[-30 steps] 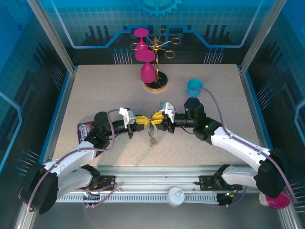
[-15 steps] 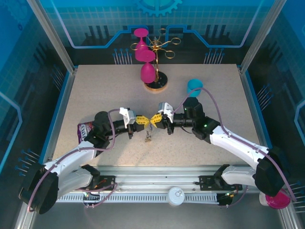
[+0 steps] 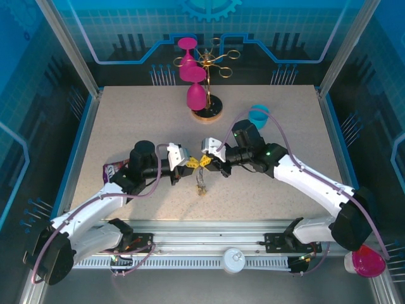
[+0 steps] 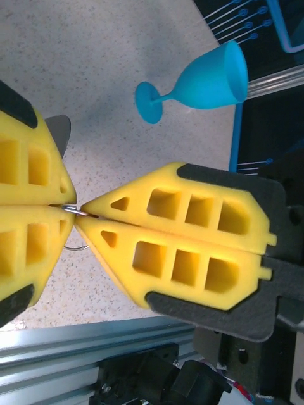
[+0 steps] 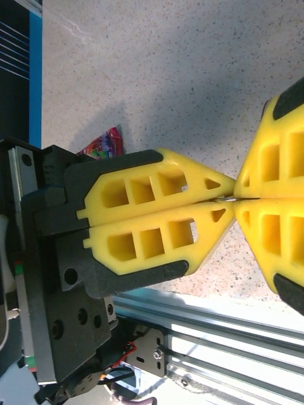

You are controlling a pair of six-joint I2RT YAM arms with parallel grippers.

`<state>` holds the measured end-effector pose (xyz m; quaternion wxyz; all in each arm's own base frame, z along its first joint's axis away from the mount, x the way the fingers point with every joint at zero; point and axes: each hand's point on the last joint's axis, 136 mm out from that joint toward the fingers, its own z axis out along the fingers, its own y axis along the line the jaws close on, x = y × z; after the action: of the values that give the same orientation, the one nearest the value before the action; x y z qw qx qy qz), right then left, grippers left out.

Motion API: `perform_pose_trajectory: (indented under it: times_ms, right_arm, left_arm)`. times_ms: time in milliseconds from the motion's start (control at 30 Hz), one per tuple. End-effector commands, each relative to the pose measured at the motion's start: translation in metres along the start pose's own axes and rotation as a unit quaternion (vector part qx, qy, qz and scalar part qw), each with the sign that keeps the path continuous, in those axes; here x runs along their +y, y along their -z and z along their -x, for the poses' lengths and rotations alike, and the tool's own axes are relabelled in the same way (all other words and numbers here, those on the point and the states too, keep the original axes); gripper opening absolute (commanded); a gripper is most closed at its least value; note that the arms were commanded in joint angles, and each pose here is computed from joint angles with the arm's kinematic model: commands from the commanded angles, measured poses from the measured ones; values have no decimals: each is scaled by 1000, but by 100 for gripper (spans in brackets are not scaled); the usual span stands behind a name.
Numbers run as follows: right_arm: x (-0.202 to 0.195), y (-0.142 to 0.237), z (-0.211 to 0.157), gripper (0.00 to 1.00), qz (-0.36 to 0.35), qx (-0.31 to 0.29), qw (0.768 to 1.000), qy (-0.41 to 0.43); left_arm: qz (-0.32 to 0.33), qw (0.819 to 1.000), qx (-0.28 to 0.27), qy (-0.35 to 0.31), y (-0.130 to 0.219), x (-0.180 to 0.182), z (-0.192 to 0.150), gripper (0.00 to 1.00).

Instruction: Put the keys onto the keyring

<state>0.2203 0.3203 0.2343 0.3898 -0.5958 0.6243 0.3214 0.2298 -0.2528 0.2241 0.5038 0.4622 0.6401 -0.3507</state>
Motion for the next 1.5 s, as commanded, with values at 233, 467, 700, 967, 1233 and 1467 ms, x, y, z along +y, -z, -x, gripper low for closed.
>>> perform_pose_trajectory:
  times_ms: [233, 467, 700, 967, 1233, 1467]
  right_arm:
    - [-7, 17, 5, 32, -26, -117, 992, -44]
    - [1, 13, -6, 35, -22, -149, 986, -66]
    - [0, 0, -11, 33, -9, -148, 986, -77]
    - [2, -10, -8, 20, 11, -157, 984, -78]
    - [5, -12, -6, 0, 24, -159, 984, -77]
    - [13, -10, -26, 0, 17, -60, 997, -40]
  left_arm:
    - [2, 999, -31, 16, 1, -4, 2, 0]
    - [-1, 997, -74, 20, 3, -8, 3, 0]
    - [-14, 996, -82, 21, 1, -12, 2, 0]
    - [-24, 996, -80, 25, 0, -15, -1, 0]
    - [-23, 996, -79, 31, -1, -13, -1, 0]
    - [-16, 1000, -14, 11, -2, -10, -14, 14]
